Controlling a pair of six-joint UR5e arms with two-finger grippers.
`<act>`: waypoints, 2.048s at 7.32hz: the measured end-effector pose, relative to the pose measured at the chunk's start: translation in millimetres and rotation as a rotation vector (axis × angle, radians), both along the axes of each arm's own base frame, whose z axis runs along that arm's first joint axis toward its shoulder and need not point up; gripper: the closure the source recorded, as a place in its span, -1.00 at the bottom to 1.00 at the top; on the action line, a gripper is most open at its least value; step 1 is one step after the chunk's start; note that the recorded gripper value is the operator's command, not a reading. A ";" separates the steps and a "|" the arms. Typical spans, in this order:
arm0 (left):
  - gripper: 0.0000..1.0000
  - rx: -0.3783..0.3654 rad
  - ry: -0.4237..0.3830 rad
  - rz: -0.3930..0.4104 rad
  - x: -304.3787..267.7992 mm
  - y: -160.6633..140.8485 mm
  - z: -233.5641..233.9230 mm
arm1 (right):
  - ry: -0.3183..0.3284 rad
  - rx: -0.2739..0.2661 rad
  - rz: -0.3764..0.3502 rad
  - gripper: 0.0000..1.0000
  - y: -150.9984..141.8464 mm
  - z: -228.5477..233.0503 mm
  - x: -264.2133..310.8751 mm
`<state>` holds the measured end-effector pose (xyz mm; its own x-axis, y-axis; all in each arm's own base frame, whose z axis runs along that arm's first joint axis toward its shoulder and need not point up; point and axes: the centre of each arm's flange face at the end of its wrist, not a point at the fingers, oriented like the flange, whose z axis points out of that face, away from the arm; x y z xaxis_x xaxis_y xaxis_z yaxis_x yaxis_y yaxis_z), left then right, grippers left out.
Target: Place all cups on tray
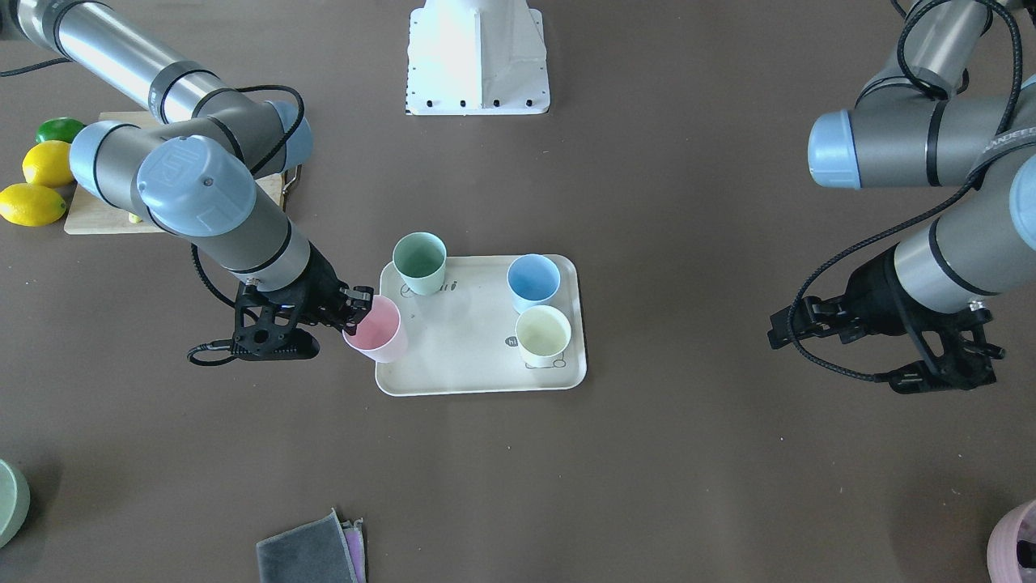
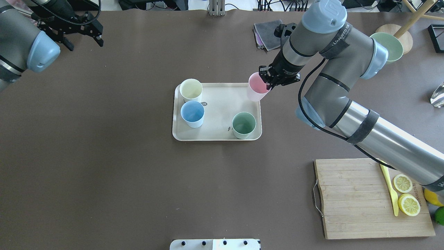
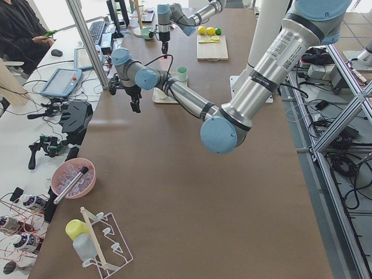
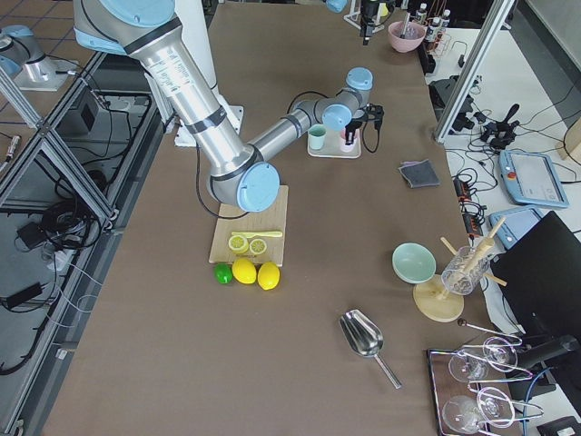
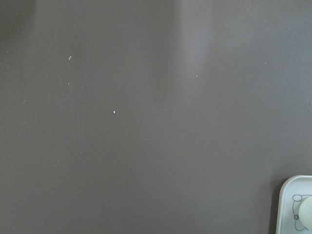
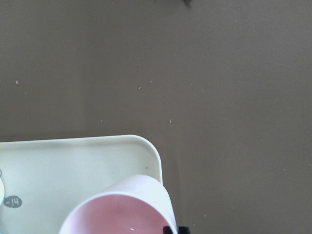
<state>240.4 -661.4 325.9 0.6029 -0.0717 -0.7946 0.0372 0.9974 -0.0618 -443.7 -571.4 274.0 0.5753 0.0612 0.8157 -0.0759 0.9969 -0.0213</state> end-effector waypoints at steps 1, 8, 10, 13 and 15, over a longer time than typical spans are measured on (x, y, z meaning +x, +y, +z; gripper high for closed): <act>-0.96 -0.002 -0.001 -0.001 -1.1 0.3 1.7 | -0.004 0.007 0.004 1.00 7.5 -2.6 -13.8; -0.96 0.027 -0.016 0.014 -29.3 -1.9 30.4 | -0.035 0.009 0.017 -1.00 22.8 -9.1 -24.7; -0.96 0.047 -0.016 0.020 -62.2 3.5 56.1 | -0.071 -0.043 0.009 -1.00 3.1 19.7 53.4; -0.96 0.089 -0.033 0.048 -123.9 32.4 115.4 | -0.092 -0.008 -0.031 -1.00 8.7 107.1 195.3; -0.96 0.071 -0.058 0.049 -166.3 55.4 161.2 | -0.076 -0.001 -0.033 -1.00 36.6 160.0 256.2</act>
<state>74.1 -605.9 487.1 0.6497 0.0141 -0.7601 -0.0107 0.9999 0.0094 -187.4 -534.8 434.0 0.5133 0.0438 0.8571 -0.0407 0.9988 -0.0267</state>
